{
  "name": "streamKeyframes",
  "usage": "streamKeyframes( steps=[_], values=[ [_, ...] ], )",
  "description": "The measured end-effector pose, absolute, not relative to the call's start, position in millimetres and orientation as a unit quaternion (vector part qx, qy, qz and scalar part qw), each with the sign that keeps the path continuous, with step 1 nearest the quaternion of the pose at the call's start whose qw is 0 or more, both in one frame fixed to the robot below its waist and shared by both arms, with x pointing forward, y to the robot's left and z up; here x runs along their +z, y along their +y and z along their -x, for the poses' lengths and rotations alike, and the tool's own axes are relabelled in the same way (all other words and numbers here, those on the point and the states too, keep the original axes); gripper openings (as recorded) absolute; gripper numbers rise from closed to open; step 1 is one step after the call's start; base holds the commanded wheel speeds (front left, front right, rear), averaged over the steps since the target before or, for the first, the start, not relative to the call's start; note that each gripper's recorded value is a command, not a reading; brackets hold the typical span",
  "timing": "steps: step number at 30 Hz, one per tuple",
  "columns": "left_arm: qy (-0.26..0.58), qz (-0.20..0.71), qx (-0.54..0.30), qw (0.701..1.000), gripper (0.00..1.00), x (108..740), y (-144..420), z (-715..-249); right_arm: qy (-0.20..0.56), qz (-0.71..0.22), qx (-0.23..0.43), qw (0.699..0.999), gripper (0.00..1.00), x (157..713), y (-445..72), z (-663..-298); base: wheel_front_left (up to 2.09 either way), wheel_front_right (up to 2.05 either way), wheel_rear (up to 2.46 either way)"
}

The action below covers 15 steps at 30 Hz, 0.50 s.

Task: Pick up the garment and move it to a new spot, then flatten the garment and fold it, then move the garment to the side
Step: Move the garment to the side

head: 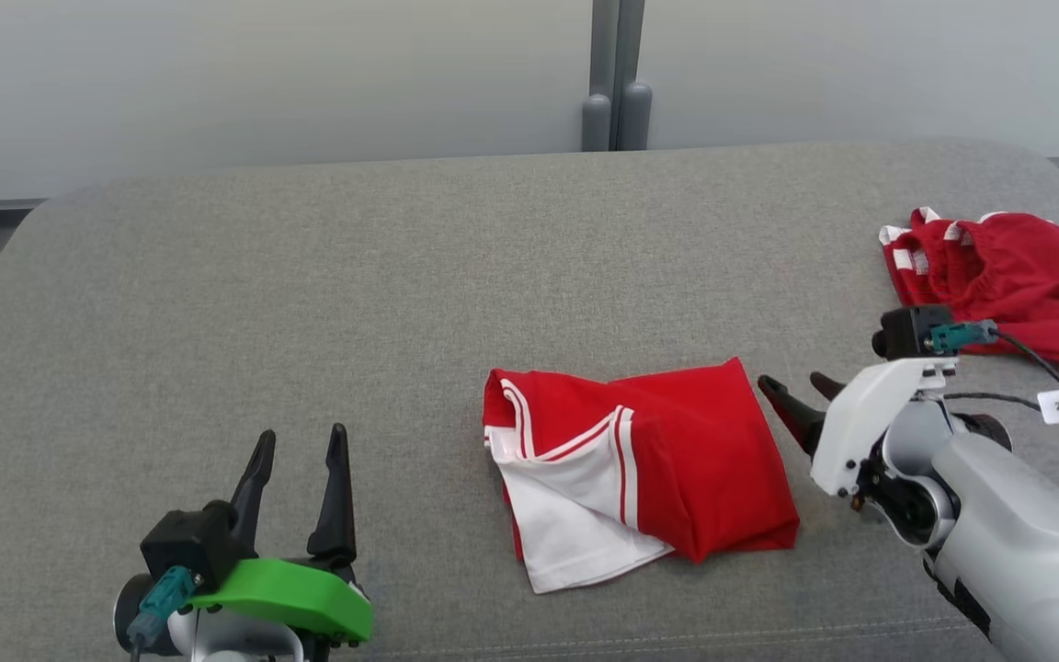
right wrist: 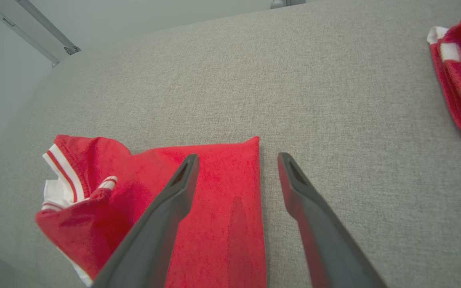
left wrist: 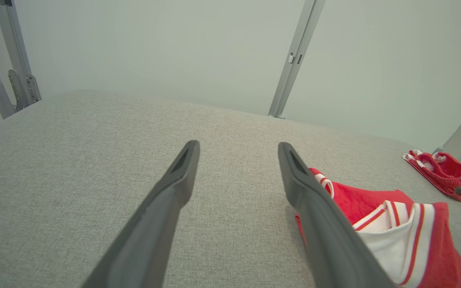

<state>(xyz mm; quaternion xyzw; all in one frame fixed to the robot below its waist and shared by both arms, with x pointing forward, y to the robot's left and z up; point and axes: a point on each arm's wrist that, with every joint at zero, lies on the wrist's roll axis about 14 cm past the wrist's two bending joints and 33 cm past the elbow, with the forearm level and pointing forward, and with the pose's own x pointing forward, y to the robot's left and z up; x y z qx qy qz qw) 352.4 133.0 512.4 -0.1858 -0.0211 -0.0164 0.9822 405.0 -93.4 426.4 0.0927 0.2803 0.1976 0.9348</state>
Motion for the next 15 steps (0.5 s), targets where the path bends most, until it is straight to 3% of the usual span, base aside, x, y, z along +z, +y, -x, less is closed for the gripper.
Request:
streamKeyframes(
  steps=[15],
  values=[
    [0.003, 0.170, -0.009, 0.985, 1.00, 498.6, 139.2, -368.0, 0.337, -0.176, 0.169, 0.909, 1.00, 378.8, -102.6, -405.1, 0.00, 0.00, 0.00]
  ],
)
